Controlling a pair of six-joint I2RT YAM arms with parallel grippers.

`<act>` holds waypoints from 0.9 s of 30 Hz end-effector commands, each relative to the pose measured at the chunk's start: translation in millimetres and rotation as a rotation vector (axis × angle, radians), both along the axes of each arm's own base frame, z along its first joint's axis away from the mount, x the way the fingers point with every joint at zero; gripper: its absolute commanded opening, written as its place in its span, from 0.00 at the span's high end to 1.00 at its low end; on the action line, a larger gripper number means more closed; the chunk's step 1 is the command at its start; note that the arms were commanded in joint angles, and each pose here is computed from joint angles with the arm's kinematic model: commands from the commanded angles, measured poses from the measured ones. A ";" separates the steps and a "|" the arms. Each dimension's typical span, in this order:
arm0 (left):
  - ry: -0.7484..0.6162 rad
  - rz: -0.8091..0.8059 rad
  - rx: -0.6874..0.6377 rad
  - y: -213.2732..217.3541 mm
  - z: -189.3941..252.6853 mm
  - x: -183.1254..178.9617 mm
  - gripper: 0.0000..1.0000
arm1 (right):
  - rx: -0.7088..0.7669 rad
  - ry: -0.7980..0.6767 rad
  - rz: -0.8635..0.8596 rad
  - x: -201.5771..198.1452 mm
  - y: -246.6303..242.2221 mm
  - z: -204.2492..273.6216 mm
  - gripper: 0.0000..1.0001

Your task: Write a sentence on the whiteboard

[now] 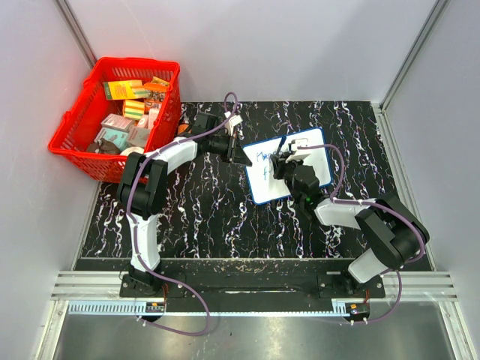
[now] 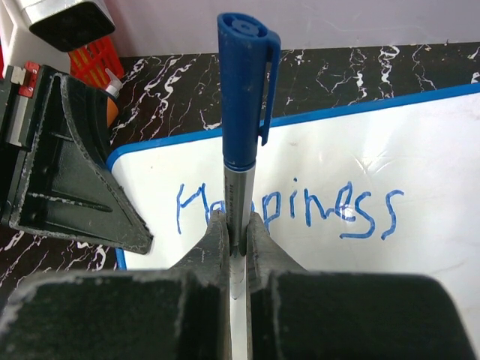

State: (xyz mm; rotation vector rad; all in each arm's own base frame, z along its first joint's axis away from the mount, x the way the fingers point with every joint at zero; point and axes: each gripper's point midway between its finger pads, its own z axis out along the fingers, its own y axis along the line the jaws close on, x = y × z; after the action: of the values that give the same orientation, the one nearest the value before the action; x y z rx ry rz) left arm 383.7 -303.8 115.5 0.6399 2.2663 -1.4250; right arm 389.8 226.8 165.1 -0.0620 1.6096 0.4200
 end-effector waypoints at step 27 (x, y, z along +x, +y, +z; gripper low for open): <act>-0.054 0.067 0.235 25.1 -62.8 5.2 1.00 | 0.047 -0.099 -0.044 9.0 -3.0 36.2 1.00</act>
State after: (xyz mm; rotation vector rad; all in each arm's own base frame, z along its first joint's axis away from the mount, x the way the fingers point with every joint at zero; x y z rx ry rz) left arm 383.7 -303.8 115.4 0.6409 2.2631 -1.4244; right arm 387.8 222.3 180.3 -0.0469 1.5733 0.4197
